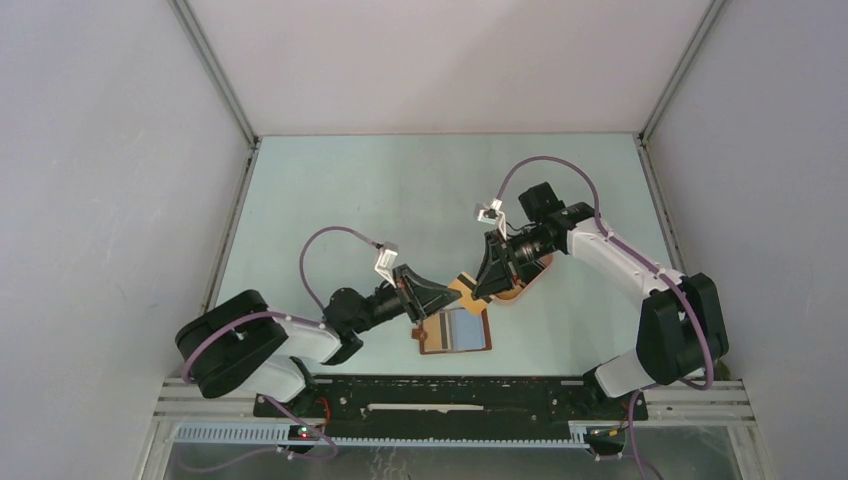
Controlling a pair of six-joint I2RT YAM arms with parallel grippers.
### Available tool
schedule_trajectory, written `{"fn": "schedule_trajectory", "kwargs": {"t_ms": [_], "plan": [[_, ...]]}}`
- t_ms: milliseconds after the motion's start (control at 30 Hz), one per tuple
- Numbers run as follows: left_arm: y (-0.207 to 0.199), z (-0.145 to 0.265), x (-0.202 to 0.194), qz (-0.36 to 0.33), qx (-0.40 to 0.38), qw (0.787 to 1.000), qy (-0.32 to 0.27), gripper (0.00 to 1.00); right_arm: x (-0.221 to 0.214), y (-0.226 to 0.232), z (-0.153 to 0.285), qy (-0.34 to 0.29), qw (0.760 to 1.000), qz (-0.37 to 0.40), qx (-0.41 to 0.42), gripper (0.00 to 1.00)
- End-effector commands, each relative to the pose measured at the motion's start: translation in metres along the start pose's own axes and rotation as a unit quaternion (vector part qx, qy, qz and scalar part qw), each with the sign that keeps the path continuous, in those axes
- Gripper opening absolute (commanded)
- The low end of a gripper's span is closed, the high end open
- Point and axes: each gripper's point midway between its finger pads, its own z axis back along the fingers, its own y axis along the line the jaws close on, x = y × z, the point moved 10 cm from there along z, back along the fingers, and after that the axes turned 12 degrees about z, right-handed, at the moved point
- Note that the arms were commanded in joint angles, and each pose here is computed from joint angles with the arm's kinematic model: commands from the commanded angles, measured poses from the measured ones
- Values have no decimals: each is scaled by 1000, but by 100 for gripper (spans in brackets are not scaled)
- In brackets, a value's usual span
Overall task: Put the credit cards into the card holder
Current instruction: Pick up the credit card from the storage box, then insert the credit card into the card holder.
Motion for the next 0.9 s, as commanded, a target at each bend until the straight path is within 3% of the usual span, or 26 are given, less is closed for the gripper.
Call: {"fn": "schedule_trajectory", "kwargs": {"t_ms": [0, 67, 133, 333, 567, 867], "plan": [[-10, -3, 12, -6, -43, 999, -6, 0, 14, 4, 0, 15, 999, 47, -8, 43], [-5, 4, 10, 5, -35, 999, 5, 0, 15, 6, 3, 29, 997, 65, -20, 59], [1, 13, 7, 22, -24, 999, 20, 0, 15, 9, 7, 50, 994, 84, -40, 68], [15, 41, -5, 79, 12, 994, 73, 0, 11, 11, 23, 113, 976, 142, -119, 77], [35, 53, -21, 145, 94, 975, 141, 0, -1, -2, 22, 148, 971, 126, -141, 70], [42, 63, -10, 69, 254, 948, 178, 0, -24, -20, -12, 238, 957, 126, -108, 40]]}}
